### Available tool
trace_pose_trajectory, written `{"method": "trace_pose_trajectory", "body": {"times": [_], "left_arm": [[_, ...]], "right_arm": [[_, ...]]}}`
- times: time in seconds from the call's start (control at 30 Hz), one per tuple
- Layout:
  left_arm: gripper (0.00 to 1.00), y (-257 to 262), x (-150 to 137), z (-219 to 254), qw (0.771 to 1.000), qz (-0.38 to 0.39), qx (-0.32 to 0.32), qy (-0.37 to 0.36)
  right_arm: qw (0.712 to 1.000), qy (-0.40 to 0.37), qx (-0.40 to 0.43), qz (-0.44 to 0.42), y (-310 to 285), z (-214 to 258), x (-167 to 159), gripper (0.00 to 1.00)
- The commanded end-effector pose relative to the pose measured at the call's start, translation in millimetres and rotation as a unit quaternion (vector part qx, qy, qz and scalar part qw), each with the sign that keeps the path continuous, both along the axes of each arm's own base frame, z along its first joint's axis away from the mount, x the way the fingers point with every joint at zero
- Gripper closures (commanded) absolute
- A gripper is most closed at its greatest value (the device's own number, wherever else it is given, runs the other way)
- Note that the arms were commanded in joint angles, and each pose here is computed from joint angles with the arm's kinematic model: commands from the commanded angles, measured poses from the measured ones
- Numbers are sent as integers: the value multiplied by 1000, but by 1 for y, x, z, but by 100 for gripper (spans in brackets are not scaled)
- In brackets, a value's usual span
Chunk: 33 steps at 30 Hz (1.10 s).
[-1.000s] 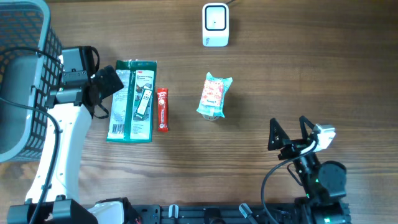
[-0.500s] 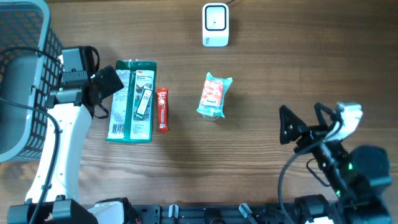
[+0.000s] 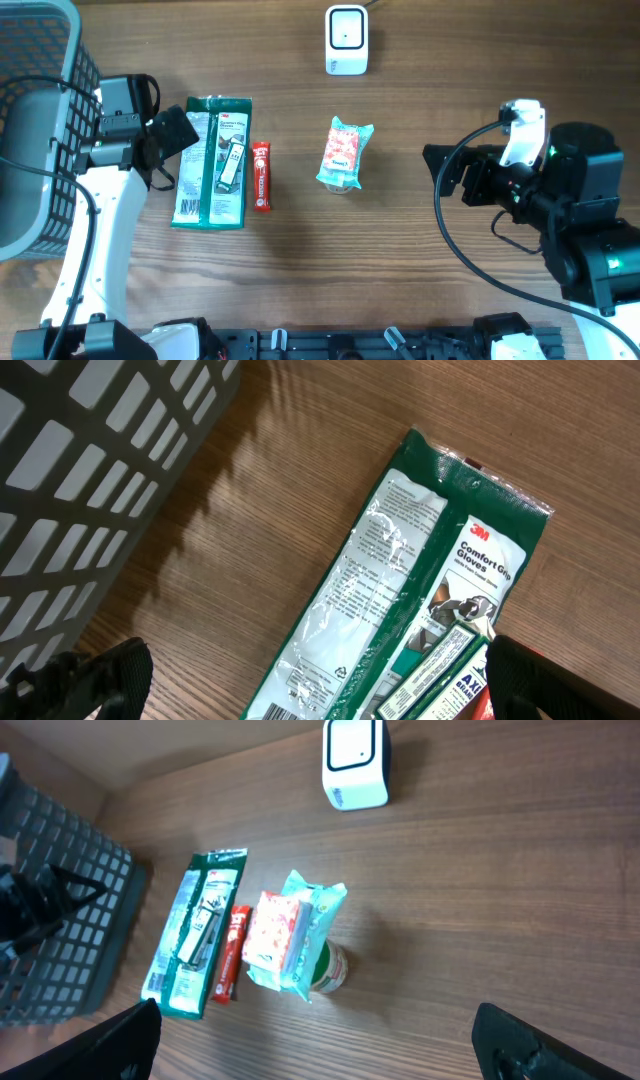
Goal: Scan the item barcode
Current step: 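Move the right gripper left over the teal wipes pack stack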
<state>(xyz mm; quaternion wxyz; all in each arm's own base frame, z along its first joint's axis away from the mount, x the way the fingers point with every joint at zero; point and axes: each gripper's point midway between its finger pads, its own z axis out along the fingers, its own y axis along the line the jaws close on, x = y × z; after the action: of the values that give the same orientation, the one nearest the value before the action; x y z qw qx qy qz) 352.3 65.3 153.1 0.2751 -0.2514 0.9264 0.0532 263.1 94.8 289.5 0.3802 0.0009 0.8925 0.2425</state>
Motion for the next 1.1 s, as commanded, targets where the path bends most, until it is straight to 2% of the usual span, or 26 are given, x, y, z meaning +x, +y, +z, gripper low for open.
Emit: {"method": "trace_pose_trajectory", "body": {"times": [0.0, 0.1, 0.17, 0.23, 0.47, 0.6, 0.7, 1.07], "left_arm": [[0, 1, 0, 3, 1000, 7, -3, -6], [0, 1, 0, 3, 1000, 7, -3, -6], [0, 1, 0, 3, 1000, 7, -3, -6], [0, 1, 0, 3, 1000, 7, -3, -5], [0, 1, 0, 3, 1000, 7, -3, -5], [0, 1, 0, 3, 1000, 7, -3, -6], [0, 1, 0, 3, 1000, 7, -3, -6], [0, 1, 0, 3, 1000, 7, -3, -5]], "right_arm": [[1000, 7, 1, 14, 2, 3, -7, 8], [1000, 21, -7, 20, 2, -3, -13, 24], [999, 19, -15, 27, 2, -4, -14, 40], [999, 17, -15, 27, 2, -2, -14, 44], [993, 94, -45, 51, 2, 7, -8, 46], [986, 148, -56, 61, 4, 6, 0, 34], [980, 169, -63, 83, 8, -5, 7, 30], [962, 240, -67, 112, 18, -49, 15, 27]]}}
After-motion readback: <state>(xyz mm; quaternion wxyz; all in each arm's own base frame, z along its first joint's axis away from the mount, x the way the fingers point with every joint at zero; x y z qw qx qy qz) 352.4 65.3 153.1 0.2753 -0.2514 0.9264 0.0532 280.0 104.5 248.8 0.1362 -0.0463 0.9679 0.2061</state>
